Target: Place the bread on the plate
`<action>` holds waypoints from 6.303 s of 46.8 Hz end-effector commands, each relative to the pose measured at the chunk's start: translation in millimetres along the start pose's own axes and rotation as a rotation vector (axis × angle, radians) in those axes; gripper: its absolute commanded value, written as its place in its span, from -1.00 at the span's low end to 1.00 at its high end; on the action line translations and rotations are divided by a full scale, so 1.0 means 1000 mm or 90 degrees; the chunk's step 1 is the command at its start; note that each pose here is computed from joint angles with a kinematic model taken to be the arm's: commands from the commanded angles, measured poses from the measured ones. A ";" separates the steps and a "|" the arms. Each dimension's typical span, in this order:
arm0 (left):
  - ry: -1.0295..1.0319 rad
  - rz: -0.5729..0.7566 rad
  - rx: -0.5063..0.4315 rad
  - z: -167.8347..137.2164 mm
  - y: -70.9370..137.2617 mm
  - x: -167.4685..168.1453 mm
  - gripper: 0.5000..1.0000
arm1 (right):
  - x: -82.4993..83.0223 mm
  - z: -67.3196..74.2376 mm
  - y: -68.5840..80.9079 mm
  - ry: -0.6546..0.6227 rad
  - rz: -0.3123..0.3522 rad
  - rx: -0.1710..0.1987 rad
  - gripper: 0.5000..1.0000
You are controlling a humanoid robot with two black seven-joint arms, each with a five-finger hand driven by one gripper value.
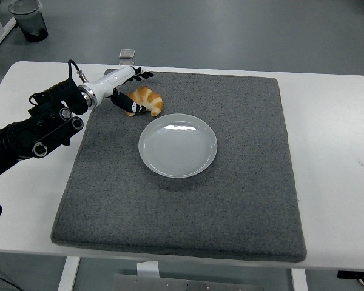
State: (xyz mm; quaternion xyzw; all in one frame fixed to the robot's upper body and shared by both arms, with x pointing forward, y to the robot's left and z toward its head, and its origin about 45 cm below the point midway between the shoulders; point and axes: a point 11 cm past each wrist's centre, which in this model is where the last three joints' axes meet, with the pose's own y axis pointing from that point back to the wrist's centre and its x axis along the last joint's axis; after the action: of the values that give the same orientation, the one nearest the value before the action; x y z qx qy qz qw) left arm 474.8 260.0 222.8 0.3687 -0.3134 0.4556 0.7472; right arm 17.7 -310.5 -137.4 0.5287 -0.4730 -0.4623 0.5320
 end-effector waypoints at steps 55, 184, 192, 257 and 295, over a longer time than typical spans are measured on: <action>-0.081 0.005 0.020 -0.002 -0.014 -0.017 0.38 | 0.000 0.000 0.000 0.000 0.000 0.000 0.73; -0.122 0.072 -0.156 0.097 0.002 0.076 -1.00 | 0.001 0.001 0.000 0.001 0.002 -0.001 0.73; -0.113 0.072 -0.197 0.115 0.008 0.080 -1.00 | 0.001 0.001 0.000 0.001 0.002 -0.001 0.72; -0.230 -0.126 -0.364 0.131 0.059 -0.009 -1.00 | 0.001 -0.001 0.000 0.001 0.002 0.001 0.73; -0.289 -0.176 -0.306 0.077 0.048 -0.065 -1.00 | 0.001 0.000 0.000 0.000 0.002 0.000 0.73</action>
State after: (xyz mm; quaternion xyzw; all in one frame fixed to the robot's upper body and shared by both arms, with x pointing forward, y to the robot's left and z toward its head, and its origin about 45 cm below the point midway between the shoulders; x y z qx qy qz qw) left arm 394.9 180.6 224.8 0.3108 -0.5152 0.1704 0.7804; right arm 17.8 -311.3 -137.4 0.5282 -0.4736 -0.4612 0.5330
